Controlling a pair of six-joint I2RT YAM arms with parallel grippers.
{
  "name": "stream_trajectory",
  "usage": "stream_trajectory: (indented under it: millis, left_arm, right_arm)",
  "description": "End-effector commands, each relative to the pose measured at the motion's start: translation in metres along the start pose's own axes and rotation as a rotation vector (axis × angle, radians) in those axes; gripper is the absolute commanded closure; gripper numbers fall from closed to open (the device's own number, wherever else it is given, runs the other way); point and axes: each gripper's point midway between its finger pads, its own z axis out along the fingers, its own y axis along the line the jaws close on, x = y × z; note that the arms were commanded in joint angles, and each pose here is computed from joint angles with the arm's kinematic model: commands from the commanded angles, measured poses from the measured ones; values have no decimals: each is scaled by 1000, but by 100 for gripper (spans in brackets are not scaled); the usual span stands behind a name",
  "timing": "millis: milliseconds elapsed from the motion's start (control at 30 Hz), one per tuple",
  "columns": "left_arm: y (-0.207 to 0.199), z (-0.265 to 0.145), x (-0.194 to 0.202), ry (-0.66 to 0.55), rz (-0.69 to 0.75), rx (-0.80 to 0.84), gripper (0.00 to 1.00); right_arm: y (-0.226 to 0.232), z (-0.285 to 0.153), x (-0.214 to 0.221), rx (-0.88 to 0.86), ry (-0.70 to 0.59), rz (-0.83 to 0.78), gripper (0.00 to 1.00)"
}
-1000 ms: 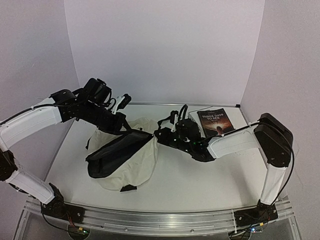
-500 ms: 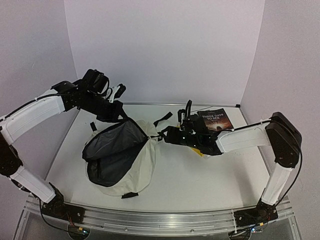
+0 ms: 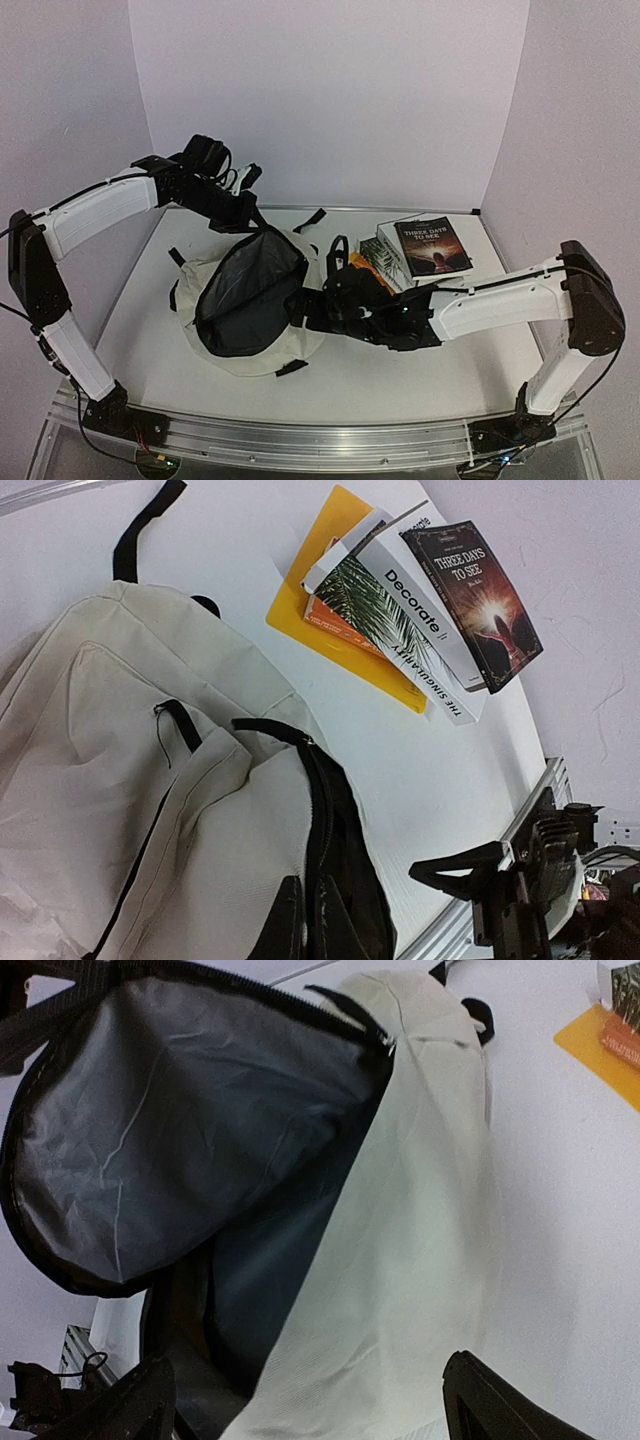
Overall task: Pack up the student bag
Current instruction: Unzip the student bag at the center of the board.
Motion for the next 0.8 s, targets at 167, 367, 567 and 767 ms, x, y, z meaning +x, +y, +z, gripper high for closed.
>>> stream_trajectory:
  millis: [167,367,567,767]
  left_arm:
    - [-17,-23,-56,-186,78,75,100]
    - [43,-32,-81,-236,-27,10,100]
    - [99,-16,-101,-229,-95,33,100]
    - [141,23,-102,-180,-43,5,100]
  right_arm:
    - [-40,36,26,237,20,24,33]
    - [-73,30,9,301,-5,61,96]
    - [-115,42,-26,332,34,-28,100]
    - [-158,50,-66,320,46,-86,100]
